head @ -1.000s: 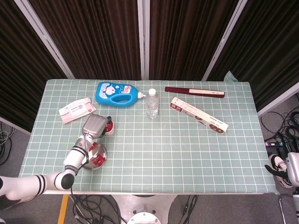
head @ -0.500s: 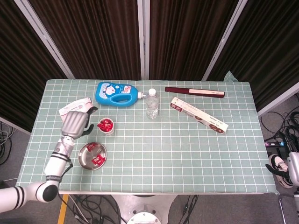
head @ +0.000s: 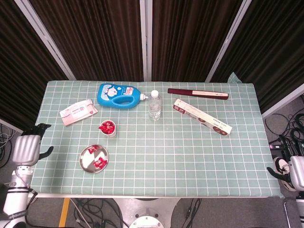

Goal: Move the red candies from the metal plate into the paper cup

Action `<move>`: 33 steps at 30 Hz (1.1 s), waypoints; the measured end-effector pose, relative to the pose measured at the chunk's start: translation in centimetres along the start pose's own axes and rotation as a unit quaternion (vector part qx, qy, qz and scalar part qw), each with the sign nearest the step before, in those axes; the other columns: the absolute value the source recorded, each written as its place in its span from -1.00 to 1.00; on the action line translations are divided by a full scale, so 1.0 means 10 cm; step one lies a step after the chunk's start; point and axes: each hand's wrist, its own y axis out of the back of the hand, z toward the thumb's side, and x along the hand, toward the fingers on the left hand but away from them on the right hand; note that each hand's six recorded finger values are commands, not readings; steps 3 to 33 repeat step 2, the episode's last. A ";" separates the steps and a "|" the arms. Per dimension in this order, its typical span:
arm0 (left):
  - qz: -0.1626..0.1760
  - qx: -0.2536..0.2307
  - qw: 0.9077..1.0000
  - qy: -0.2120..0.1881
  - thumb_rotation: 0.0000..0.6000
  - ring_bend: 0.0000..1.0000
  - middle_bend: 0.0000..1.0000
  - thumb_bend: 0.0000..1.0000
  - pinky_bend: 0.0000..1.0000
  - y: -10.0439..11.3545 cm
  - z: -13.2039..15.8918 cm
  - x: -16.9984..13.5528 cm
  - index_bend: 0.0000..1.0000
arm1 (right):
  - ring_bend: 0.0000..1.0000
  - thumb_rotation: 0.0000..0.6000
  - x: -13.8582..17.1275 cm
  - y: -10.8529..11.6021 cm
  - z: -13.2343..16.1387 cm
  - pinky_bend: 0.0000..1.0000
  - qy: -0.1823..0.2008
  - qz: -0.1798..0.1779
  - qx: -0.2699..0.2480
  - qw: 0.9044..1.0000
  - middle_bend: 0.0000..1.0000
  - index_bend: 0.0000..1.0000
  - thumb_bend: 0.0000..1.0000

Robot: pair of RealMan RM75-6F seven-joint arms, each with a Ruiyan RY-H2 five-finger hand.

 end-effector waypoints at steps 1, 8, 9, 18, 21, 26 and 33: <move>0.001 -0.001 1.000 0.005 1.00 -0.47 -0.37 -0.51 -0.37 0.00 -0.04 -0.06 -0.45 | -1.00 1.00 0.01 0.00 0.00 -0.61 0.000 -0.002 0.000 1.000 -0.77 -1.00 -0.88; 0.002 -0.002 1.000 0.009 1.00 -0.47 -0.37 -0.51 -0.37 0.01 -0.08 -0.11 -0.45 | -1.00 1.00 0.01 0.00 0.01 -0.61 0.000 -0.003 0.000 1.000 -0.77 -1.00 -0.88; 0.002 -0.002 1.000 0.009 1.00 -0.47 -0.37 -0.51 -0.37 0.01 -0.08 -0.11 -0.45 | -1.00 1.00 0.01 0.00 0.01 -0.61 0.000 -0.003 0.000 1.000 -0.77 -1.00 -0.88; 0.002 -0.002 1.000 0.009 1.00 -0.47 -0.37 -0.51 -0.37 0.01 -0.08 -0.11 -0.45 | -1.00 1.00 0.01 0.00 0.01 -0.61 0.000 -0.003 0.000 1.000 -0.77 -1.00 -0.88; 0.002 -0.002 1.000 0.009 1.00 -0.47 -0.37 -0.51 -0.37 0.01 -0.08 -0.11 -0.45 | -1.00 1.00 0.01 0.00 0.01 -0.61 0.000 -0.003 0.000 1.000 -0.77 -1.00 -0.88; 0.002 -0.002 1.000 0.009 1.00 -0.47 -0.37 -0.51 -0.37 0.01 -0.08 -0.11 -0.45 | -1.00 1.00 0.01 0.00 0.01 -0.61 0.000 -0.003 0.000 1.000 -0.77 -1.00 -0.88; 0.002 -0.002 1.000 0.009 1.00 -0.47 -0.37 -0.51 -0.37 0.01 -0.08 -0.11 -0.45 | -1.00 1.00 0.01 0.00 0.01 -0.61 0.000 -0.003 0.000 1.000 -0.77 -1.00 -0.88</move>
